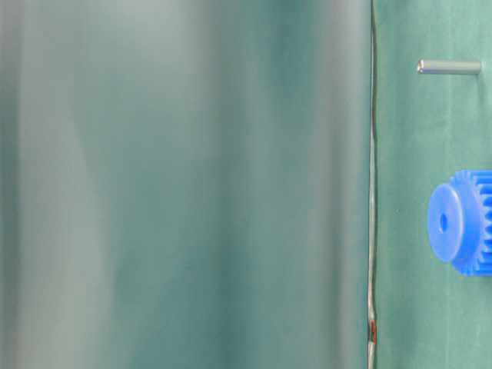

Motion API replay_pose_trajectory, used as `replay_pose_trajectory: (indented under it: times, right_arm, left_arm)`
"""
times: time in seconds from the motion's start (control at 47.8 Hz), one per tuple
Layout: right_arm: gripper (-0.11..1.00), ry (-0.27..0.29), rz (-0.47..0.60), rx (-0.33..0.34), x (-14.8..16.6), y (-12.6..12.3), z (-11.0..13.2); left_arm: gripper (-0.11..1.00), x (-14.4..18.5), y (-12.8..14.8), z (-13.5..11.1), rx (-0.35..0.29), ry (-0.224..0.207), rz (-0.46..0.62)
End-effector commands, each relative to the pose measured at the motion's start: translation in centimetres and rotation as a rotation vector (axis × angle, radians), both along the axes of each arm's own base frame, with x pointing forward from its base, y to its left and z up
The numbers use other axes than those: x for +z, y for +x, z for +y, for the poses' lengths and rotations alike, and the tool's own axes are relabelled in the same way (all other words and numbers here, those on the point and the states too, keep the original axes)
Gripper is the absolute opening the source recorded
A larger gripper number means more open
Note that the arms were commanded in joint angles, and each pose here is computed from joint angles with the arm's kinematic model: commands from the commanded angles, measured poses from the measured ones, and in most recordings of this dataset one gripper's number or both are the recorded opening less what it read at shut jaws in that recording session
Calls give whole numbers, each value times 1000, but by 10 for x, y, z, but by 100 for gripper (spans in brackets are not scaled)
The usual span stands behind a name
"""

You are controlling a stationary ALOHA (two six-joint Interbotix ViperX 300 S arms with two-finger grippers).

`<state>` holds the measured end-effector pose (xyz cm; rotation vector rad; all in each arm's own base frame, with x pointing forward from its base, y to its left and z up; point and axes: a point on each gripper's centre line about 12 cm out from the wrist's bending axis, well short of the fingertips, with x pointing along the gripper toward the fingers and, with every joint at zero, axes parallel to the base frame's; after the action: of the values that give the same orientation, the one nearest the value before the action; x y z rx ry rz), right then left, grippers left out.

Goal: Insert the shaft placed at a random location into the center hole of the medium gear at another random location.
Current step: 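Move the open right gripper over the upright silver shaft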

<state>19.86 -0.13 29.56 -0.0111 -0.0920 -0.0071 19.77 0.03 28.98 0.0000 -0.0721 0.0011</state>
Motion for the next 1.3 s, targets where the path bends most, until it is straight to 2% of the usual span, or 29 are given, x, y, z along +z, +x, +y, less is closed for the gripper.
replay_pose_trajectory:
  times: [0.0, 0.335, 0.524, 0.628, 0.796, 0.838, 0.88, 1.005, 1.277]
  right_arm:
    - [1, 0, 14, -3, -1, 3, -1]
    - [1, 7, 113, -57, -18, 13, -12]
    - [3, 18, 197, -97, -40, 23, -22]
    - [21, 28, 240, -125, -53, 32, -29]
    - [73, 29, 290, -182, -80, 48, -46]
    - [84, 31, 301, -194, -87, 52, -49]
    - [90, 31, 314, -201, -94, 55, -52]
    - [82, 33, 351, -217, -119, 67, -59]
    - [83, 50, 401, -242, -161, 82, -68]
  left_arm:
    - [0, 17, 0, -2, -10, 14, -35]
    - [0, 16, 0, -2, -10, 9, -28]
    - [0, 15, 1, -2, -10, 7, -21]
    - [0, 14, 1, -2, -10, 7, -20]
    - [0, 14, 1, -2, -10, 7, -20]
    - [0, 14, 0, -2, -10, 7, -18]
    - [0, 14, 0, -2, -10, 7, -18]
    - [0, 13, 1, -2, -10, 7, -17]
    - [0, 13, 1, -2, -9, 6, -14]
